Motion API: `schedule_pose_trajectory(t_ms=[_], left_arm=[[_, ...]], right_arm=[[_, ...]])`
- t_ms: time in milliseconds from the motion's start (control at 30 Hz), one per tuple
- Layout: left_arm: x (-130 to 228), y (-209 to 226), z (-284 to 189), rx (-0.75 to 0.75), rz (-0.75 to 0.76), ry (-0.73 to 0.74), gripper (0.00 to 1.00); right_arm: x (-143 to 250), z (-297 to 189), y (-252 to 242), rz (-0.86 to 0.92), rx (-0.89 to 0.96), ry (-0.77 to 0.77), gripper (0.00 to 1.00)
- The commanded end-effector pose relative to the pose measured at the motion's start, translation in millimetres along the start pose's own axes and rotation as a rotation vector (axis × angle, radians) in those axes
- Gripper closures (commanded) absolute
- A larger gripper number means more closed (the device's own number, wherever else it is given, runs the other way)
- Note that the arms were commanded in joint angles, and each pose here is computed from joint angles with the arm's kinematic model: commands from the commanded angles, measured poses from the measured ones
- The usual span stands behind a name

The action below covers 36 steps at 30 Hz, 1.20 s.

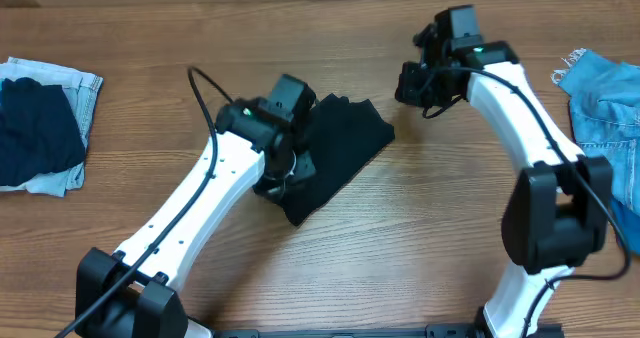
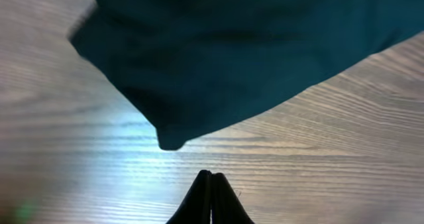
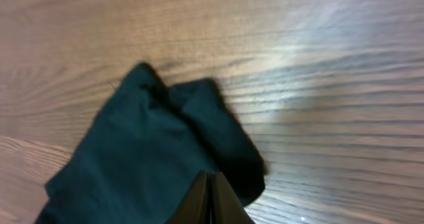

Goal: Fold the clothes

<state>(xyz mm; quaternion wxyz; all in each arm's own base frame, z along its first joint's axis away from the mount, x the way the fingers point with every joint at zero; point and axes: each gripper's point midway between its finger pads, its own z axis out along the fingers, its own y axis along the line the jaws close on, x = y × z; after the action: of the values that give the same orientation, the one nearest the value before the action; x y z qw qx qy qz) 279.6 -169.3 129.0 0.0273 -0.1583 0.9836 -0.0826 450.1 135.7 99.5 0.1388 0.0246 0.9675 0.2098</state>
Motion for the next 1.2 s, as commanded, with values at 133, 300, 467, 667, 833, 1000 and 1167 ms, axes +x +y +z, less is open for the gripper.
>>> schedule_pose_trajectory(t_ms=[133, 300, 467, 667, 833, 1000, 1167], left_arm=[[-1, -3, 45, 0.061, -0.107, -0.018, 0.96], [-18, 8, 70, -0.009, -0.057, -0.097, 0.96], [-23, 21, 104, -0.111, 0.022, -0.077, 0.96], [-38, 36, 125, -0.154, 0.04, -0.044, 0.96], [-88, 59, 115, -0.106, -0.009, -0.114, 0.96], [-159, 63, 72, -0.023, 0.019, -0.255, 0.92], [-213, 42, 0, 0.103, 0.049, -0.382, 0.91]], right_arm=[[30, 56, 3, -0.006, -0.038, 0.144, 0.96], [47, 66, 9, -0.02, -0.018, 0.199, 0.96], [62, 63, -11, -0.015, 0.116, 0.248, 0.96], [75, 58, -24, -0.004, 0.185, 0.296, 0.96], [90, 55, -26, -0.004, 0.196, 0.353, 0.96], [95, 51, -15, -0.01, 0.144, 0.376, 0.96], [78, 35, 9, -0.081, 0.078, 0.289, 0.96]])
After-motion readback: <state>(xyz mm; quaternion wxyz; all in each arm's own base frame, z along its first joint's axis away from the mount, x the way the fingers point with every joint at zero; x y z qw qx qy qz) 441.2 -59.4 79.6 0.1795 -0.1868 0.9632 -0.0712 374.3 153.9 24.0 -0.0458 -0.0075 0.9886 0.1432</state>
